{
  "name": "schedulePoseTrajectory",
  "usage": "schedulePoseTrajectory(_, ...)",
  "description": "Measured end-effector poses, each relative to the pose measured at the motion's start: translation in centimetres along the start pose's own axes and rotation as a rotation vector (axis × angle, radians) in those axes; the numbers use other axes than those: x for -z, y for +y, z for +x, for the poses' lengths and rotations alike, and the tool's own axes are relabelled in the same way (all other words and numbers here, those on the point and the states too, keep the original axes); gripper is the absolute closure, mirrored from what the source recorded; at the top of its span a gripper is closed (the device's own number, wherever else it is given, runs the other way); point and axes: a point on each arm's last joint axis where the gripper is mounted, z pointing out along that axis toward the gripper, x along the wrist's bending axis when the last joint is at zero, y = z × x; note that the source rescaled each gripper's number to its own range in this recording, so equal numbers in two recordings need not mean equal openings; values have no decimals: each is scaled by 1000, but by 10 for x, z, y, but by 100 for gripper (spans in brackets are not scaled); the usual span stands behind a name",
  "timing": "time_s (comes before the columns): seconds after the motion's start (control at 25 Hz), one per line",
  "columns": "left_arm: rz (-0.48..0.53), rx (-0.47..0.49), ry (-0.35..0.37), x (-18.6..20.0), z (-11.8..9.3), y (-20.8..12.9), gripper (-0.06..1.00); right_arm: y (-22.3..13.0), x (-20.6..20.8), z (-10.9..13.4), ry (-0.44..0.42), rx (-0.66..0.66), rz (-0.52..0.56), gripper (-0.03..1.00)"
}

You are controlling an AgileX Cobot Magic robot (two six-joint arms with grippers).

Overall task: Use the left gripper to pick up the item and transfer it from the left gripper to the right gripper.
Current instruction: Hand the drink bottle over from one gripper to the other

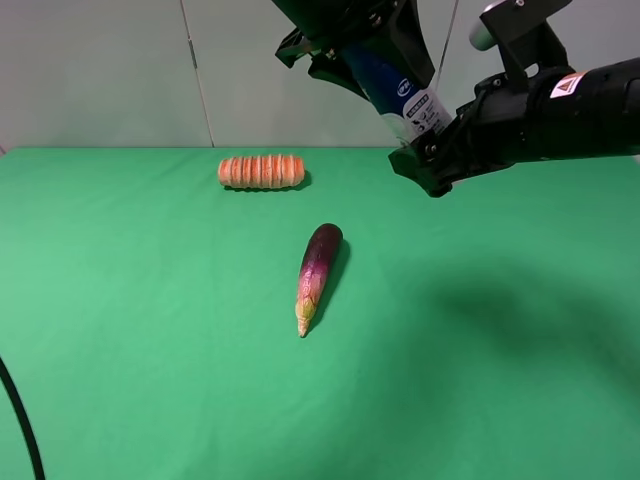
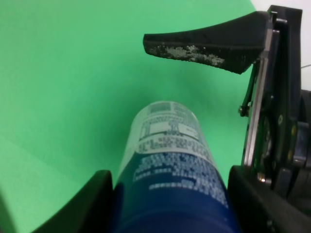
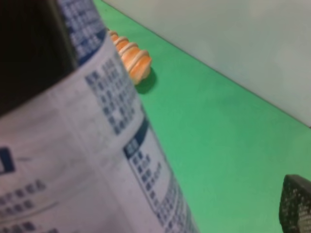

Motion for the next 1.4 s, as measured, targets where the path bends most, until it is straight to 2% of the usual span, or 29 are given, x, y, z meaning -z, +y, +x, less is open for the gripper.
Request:
schedulePoseTrajectory(0.52, -4, 0, 1, 0, 0, 0, 93, 0, 0, 0, -1, -30, -3, -2)
schedulePoseTrajectory(0.56, -7, 1, 0, 0, 0, 1, 93, 0, 0, 0, -1, -30, -3, 5)
schedulePoseTrajectory(0.6, -14, 1, 0, 0, 0, 1, 93, 0, 0, 0, 0, -31, -4, 18)
schedulePoseTrajectory(0.64, -21, 3, -3, 0, 0, 2, 93, 0, 0, 1, 2, -30, -4, 32)
schedulePoseTrajectory(0.68, -31, 6, -6, 0, -1, 3, 93, 0, 0, 1, 2, -30, -4, 55)
schedulePoseTrajectory(0.72, -38, 6, -5, 0, 0, 3, 93, 0, 0, 1, 2, -12, -4, 65)
schedulePoseTrajectory(1.4, -40, 2, -5, 0, -1, 4, 93, 0, -1, 1, 2, 7, -3, 65)
